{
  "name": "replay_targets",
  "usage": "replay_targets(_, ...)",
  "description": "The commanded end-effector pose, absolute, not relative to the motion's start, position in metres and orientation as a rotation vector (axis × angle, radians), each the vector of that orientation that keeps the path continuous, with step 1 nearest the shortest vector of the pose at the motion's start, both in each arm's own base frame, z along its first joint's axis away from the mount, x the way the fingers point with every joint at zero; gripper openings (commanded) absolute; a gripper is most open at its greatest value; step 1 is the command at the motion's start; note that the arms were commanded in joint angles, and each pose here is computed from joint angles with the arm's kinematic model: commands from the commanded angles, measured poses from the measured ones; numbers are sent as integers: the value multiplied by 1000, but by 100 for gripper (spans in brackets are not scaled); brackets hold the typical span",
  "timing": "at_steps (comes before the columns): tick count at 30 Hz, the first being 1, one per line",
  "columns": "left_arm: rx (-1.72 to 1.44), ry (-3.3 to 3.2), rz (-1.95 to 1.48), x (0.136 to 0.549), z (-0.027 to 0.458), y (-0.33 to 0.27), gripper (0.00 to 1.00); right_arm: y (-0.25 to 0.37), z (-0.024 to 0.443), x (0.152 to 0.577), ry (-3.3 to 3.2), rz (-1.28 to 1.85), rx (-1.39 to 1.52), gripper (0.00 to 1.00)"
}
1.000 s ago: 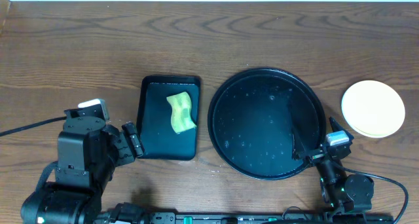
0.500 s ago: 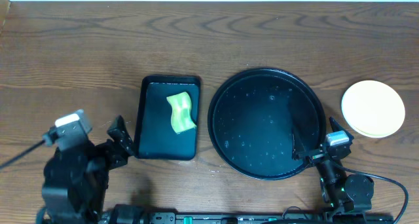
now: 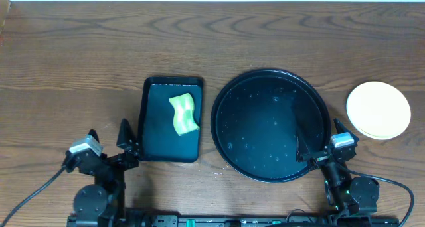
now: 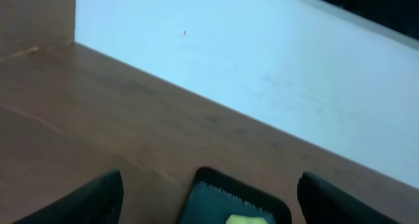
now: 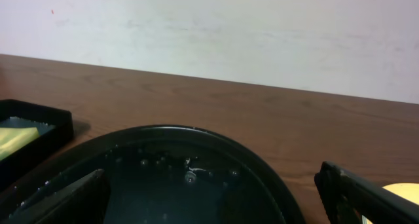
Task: Clean dirty plates on tray and stack at the side
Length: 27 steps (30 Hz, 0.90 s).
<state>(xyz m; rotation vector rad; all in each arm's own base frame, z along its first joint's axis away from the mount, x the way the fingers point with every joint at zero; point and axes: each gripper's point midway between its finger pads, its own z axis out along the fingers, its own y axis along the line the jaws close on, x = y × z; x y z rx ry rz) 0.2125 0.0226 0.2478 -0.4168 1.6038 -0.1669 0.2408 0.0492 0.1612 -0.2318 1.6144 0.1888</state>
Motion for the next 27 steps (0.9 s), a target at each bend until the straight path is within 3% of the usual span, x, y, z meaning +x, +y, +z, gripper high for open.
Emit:
replay_targets(1,-416,1539,-171,217,236,24,85,49,160,241,1618,183,-236,99)
replay_targets(16,-417,1542,-170,245,168,23,86,49,160,241,1618,183,-236,99)
replay_targets(27,-417,1548,-169,245,167,23,86,49,160,241,1618,183,-236,99)
